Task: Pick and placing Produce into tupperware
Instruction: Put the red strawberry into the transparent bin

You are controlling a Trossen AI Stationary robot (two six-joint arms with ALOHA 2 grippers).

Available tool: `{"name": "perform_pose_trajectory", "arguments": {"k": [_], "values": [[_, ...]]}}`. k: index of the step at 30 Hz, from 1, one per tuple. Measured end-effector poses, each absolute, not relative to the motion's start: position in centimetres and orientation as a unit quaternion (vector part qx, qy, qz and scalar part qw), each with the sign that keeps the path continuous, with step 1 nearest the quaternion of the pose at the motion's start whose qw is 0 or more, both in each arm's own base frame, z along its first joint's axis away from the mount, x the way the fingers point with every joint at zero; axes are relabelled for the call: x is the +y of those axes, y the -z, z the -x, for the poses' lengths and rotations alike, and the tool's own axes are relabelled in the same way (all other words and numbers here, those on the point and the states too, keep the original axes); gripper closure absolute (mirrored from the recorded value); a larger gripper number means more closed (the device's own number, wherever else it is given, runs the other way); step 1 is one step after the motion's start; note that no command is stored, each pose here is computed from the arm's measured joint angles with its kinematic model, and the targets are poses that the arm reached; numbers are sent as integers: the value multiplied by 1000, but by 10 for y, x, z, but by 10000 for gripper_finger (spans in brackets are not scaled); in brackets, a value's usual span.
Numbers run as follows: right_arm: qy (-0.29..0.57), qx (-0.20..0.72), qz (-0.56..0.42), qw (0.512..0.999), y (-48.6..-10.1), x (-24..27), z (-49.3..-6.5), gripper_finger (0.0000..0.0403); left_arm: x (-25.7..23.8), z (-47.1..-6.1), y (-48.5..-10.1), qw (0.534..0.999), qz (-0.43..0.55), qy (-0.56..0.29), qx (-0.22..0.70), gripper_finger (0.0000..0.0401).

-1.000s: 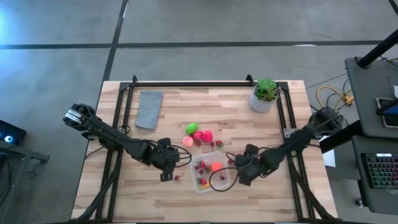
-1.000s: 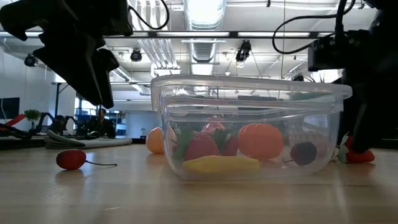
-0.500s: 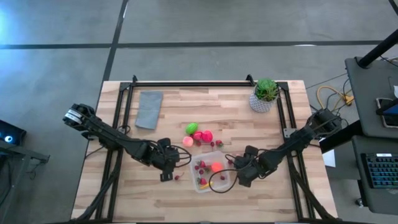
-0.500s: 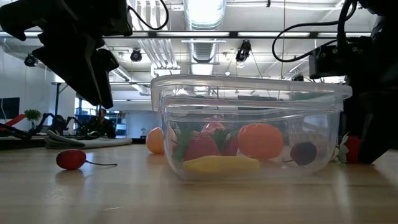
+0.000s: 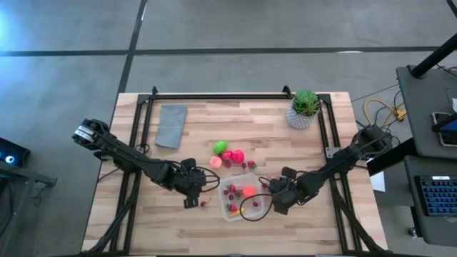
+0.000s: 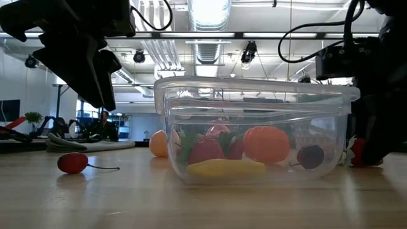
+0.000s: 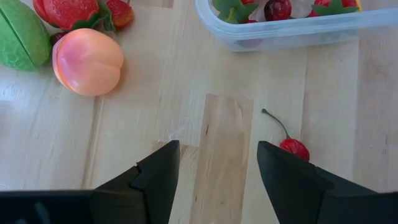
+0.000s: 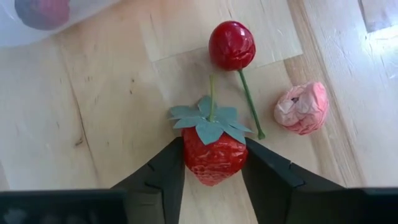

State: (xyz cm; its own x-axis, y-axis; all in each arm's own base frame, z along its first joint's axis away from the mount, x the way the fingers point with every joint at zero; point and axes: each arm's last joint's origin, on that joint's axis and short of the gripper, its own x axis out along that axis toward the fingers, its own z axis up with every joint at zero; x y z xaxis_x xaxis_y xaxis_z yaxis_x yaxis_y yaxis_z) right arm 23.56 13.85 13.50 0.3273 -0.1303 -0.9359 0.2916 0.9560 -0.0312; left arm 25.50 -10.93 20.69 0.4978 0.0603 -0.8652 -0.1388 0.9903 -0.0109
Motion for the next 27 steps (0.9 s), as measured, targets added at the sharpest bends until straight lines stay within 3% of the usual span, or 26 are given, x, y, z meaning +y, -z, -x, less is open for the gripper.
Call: {"name": "perform_pose_trajectory", "arguments": {"k": [9, 22, 27], "values": [[126, 553, -90, 819, -152, 138, -234, 265, -109, -255, -207, 864, 39, -58, 498, 200], [71, 450, -71, 888, -244, 146, -260, 262, -109, -256, -207, 868, 40, -59, 492, 200], [78, 427, -82, 897, -262, 137, -280, 262, -108, -257, -208, 872, 32, -72, 482, 200]]}}
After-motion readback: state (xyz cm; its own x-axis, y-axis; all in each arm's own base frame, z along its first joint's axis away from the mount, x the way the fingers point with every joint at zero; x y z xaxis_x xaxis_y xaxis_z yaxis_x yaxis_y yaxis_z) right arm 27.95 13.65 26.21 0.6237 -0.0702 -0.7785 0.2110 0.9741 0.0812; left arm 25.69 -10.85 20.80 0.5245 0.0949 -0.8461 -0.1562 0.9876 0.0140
